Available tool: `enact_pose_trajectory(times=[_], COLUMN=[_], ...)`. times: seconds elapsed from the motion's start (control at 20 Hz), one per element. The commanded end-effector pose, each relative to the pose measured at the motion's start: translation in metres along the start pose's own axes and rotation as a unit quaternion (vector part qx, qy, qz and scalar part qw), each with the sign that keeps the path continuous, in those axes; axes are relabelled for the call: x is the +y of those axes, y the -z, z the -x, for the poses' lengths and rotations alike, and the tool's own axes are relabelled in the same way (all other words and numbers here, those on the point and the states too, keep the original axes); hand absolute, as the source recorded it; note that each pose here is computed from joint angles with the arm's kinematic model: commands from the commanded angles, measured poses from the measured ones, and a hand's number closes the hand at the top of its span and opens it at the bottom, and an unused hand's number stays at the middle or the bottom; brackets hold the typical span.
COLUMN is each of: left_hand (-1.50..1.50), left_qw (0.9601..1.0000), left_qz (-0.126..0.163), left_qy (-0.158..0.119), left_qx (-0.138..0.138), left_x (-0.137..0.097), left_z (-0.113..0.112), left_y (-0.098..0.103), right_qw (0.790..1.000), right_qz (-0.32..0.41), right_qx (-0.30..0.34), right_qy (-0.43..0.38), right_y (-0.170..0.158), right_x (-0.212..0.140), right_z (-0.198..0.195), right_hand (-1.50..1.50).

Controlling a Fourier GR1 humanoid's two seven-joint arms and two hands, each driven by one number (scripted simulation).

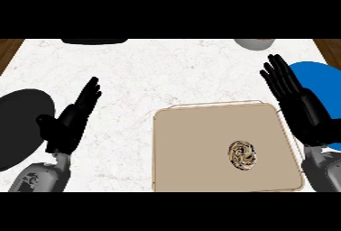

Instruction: Pick the cupcake from the tray and place it in the plate

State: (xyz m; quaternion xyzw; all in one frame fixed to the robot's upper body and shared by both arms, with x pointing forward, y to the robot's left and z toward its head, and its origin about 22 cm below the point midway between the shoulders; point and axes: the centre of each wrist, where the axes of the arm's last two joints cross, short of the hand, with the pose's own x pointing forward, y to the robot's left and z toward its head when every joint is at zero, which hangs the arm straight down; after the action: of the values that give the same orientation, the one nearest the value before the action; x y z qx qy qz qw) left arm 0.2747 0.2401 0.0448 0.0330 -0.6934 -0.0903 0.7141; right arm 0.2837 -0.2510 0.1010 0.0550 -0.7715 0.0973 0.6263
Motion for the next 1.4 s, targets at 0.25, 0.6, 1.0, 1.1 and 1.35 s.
enact_pose_trajectory(times=[0.25,0.6,1.0,1.1,1.35], left_hand=[0.0,0.0,0.0,0.0,0.0], left_qw=[0.9813,0.9796,0.9796,0.9794,0.9808], left_qz=[-0.055,-0.026,-0.029,-0.018,-0.031], left_qy=[-0.051,-0.088,-0.087,-0.094,-0.089], left_qx=[0.177,0.179,0.179,0.178,0.171], left_x=[0.011,-0.014,-0.028,-0.014,-0.029], left_z=[0.071,0.08,0.078,0.073,0.08], left_y=[-0.028,-0.04,-0.039,-0.045,-0.045], right_qw=[0.992,0.966,0.966,0.95,0.912], right_qz=[-0.031,0.153,0.037,-0.01,-0.118], right_qx=[-0.097,-0.099,-0.057,-0.009,0.067], right_qy=[-0.076,-0.183,-0.251,-0.312,-0.387], right_y=[0.036,-0.028,-0.041,-0.04,-0.036], right_x=[-0.081,-0.109,-0.132,-0.127,-0.103], right_z=[-0.091,0.013,-0.029,-0.037,-0.061], right_hand=[1.5,-1.5,-1.5,-1.5,-1.5])
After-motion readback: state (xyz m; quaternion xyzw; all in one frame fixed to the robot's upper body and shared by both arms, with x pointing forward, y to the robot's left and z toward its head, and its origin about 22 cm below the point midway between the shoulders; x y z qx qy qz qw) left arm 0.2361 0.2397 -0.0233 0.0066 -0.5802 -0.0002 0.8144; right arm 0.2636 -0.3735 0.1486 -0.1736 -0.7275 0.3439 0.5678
